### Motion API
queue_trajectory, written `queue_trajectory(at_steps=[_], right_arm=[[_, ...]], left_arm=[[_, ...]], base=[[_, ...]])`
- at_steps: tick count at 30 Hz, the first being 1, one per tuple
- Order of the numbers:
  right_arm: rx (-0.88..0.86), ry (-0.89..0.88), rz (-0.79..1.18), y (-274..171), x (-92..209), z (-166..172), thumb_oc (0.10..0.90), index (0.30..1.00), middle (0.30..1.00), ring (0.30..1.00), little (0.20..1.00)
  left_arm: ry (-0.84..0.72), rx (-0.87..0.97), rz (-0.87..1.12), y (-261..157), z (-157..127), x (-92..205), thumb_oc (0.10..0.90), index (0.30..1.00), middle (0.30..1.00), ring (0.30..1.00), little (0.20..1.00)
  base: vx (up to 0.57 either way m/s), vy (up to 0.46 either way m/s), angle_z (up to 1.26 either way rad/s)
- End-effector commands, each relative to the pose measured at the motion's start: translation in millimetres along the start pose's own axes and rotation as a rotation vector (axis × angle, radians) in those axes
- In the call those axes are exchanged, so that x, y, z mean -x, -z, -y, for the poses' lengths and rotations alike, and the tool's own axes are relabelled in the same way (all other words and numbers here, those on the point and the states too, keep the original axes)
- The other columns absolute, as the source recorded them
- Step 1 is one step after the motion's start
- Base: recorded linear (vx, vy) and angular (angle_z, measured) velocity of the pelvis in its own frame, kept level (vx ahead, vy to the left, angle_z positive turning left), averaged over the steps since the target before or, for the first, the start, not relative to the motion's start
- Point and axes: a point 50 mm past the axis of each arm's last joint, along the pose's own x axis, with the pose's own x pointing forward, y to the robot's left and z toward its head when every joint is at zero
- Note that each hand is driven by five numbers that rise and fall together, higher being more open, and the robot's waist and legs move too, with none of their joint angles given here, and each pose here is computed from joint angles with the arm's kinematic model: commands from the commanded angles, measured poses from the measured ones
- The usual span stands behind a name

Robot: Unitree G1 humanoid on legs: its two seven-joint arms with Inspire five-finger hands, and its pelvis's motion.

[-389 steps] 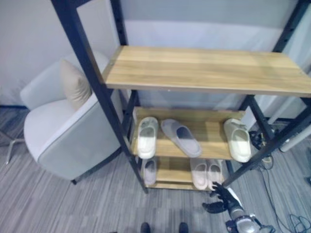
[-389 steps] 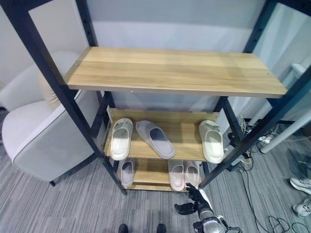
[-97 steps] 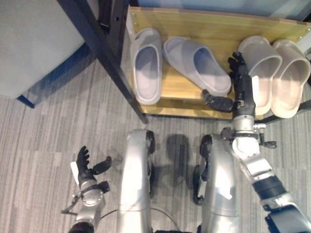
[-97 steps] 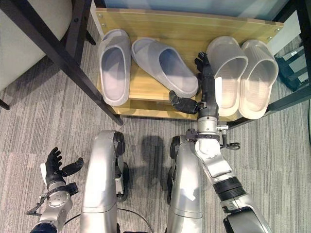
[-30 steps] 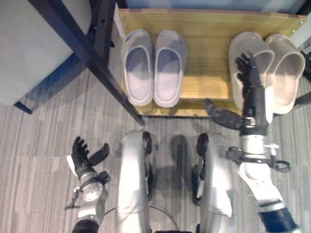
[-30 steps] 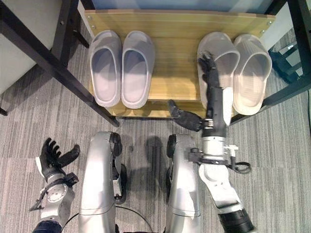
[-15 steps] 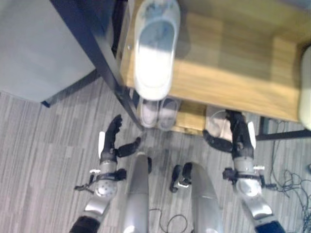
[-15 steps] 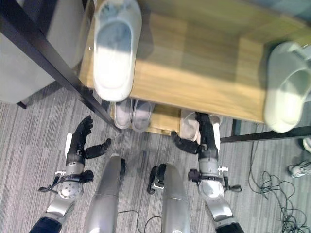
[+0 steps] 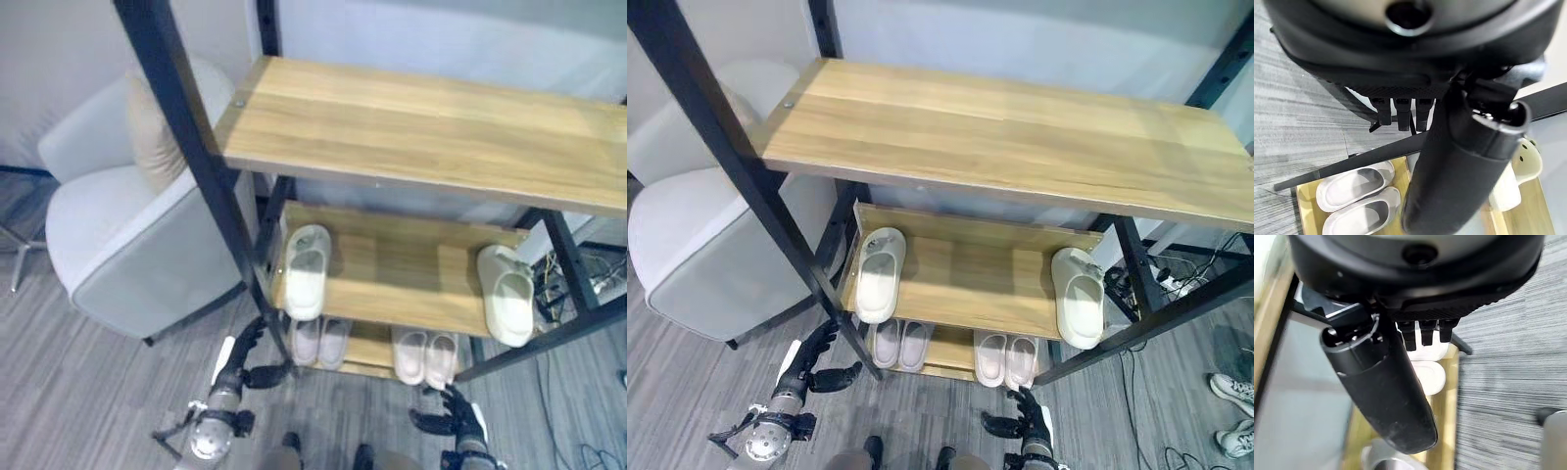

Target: Arrange the slippers neatly on the shoe rack.

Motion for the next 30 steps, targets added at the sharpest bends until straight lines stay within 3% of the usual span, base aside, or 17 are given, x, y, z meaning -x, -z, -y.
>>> queue_trajectory(at_steps=[1, 7, 12, 14, 18, 27, 30], right_arm=[[0.069, 0.022, 0.083, -15.7, -5.4, 19.4, 0.800, 0.900, 0.900, 0.900, 0.900], [0.036, 0.026, -0.016, 3.6, -2.0, 22.6, 0.800, 0.900, 0.900, 0.900, 0.900], [0.036, 0.018, -0.051, 9.5, -1.1, 24.2, 0.800, 0.900, 0.900, 0.900, 0.900], [0.054, -0.011, -0.078, 13.5, -0.4, 23.5, 0.800, 0.900, 0.900, 0.900, 0.900], [0.071, -0.042, -0.071, 7.9, -3.6, 20.6, 0.800, 0.900, 0.900, 0.900, 0.900], [0.083, -0.048, -0.005, -12.4, -9.7, 20.1, 0.800, 0.900, 0.900, 0.900, 0.900], [0.093, -0.055, -0.001, -13.8, -10.4, 20.1, 0.800, 0.900, 0.900, 0.900, 0.900]], left_arm=[[0.193, 0.063, 0.344, -66.3, 23.8, -7.1, 0.800, 0.900, 0.900, 0.900, 0.900], [0.448, 0.297, 0.310, -76.9, 51.5, 3.7, 0.800, 0.900, 0.900, 0.900, 0.900], [0.586, 0.343, 0.323, -89.7, 62.3, 8.7, 0.800, 0.900, 0.900, 0.900, 0.900], [0.749, 0.366, 0.345, -107.3, 79.4, 12.4, 0.800, 0.900, 0.900, 0.900, 0.900], [0.882, 0.399, 0.361, -125.6, 103.3, 12.0, 0.800, 0.900, 0.900, 0.900, 0.900], [1.036, 0.514, 0.356, -160.8, 145.1, 9.3, 0.800, 0.900, 0.900, 0.900, 0.900], [1.062, 0.462, 0.362, -167.6, 155.2, 7.1, 0.800, 0.900, 0.900, 0.900, 0.900]], base=[[0.09, -0.128, -0.08], [0.00, -0.089, 0.04], [0.00, -0.044, 0.03], [0.01, -0.068, 0.00], [0.01, -0.040, -0.09], [0.00, -0.014, -0.06], [0.01, -0.047, -0.10]])
